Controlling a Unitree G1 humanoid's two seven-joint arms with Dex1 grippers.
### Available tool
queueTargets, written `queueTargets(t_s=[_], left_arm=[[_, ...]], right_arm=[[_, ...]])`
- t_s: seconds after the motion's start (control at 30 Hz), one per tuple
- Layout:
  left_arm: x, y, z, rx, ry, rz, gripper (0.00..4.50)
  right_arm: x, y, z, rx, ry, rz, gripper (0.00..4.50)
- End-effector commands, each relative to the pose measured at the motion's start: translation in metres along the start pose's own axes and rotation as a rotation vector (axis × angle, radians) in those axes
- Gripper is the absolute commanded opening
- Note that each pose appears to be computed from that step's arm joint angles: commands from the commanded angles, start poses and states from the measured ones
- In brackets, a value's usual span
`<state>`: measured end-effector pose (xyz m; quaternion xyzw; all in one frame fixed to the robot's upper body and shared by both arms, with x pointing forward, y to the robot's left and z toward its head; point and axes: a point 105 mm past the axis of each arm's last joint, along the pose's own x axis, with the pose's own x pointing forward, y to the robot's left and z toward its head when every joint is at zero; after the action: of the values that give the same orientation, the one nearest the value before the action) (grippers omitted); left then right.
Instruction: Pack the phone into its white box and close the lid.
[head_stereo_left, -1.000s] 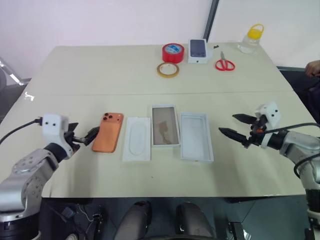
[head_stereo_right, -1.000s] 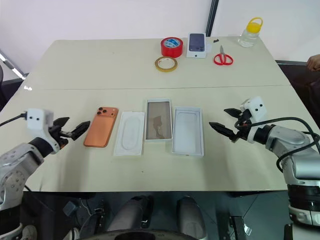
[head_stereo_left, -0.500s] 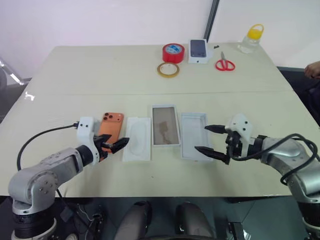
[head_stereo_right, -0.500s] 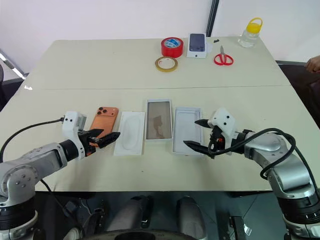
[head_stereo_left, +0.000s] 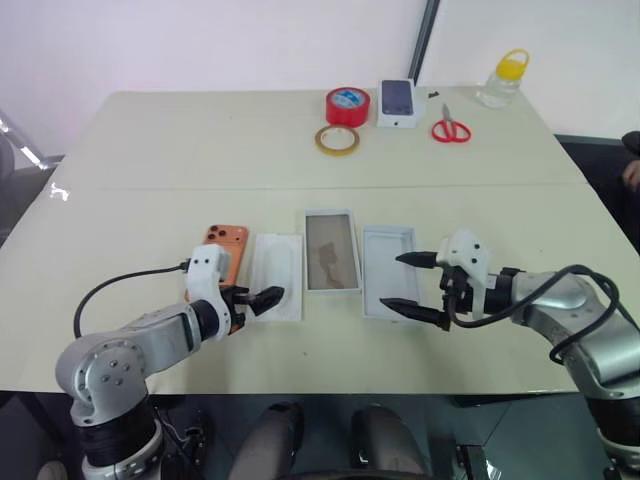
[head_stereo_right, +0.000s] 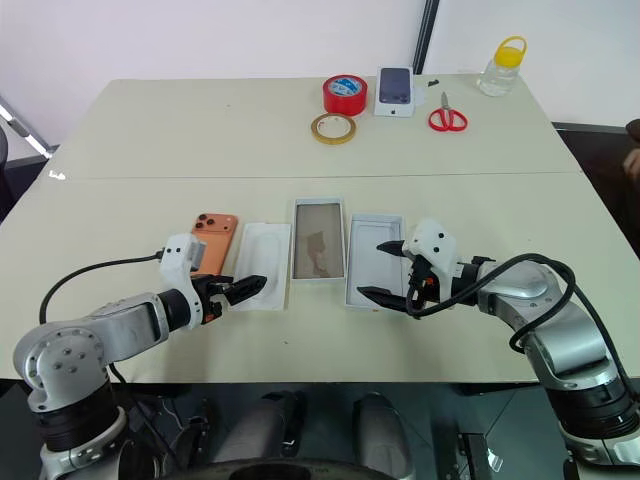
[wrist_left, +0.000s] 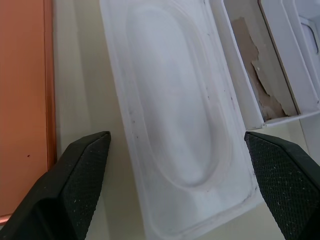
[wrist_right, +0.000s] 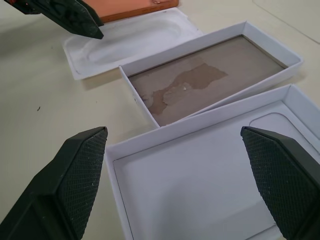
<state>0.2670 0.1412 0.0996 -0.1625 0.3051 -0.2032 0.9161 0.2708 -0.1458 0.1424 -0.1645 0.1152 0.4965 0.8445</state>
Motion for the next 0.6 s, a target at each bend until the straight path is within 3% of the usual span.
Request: queueTargets(t_s=[0.03, 0.13, 0.33, 0.6], left_arm=[[0.003, 0.004, -0.003, -0.058, 0.005, 0.021, 4.50], [0.006, 0.001, -0.001, -0.085, -0.012, 0.008, 3.22], [0.006, 0.004, 0.005, -0.100, -0.030, 0.013, 0.09], [0.004, 0.016, 0.019, -0.144, -0.087, 0.039, 0.03]], right_arm=[[-0.001, -0.001, 0.009, -0.038, -0.027, -0.017, 4.46], [0.000, 0.000, 0.012, -0.050, -0.034, -0.020, 4.50], [0.002, 0.002, 0.017, -0.073, -0.040, -0.017, 4.50], [0.022, 0.014, 0.019, -0.142, 0.057, 0.073, 4.50]])
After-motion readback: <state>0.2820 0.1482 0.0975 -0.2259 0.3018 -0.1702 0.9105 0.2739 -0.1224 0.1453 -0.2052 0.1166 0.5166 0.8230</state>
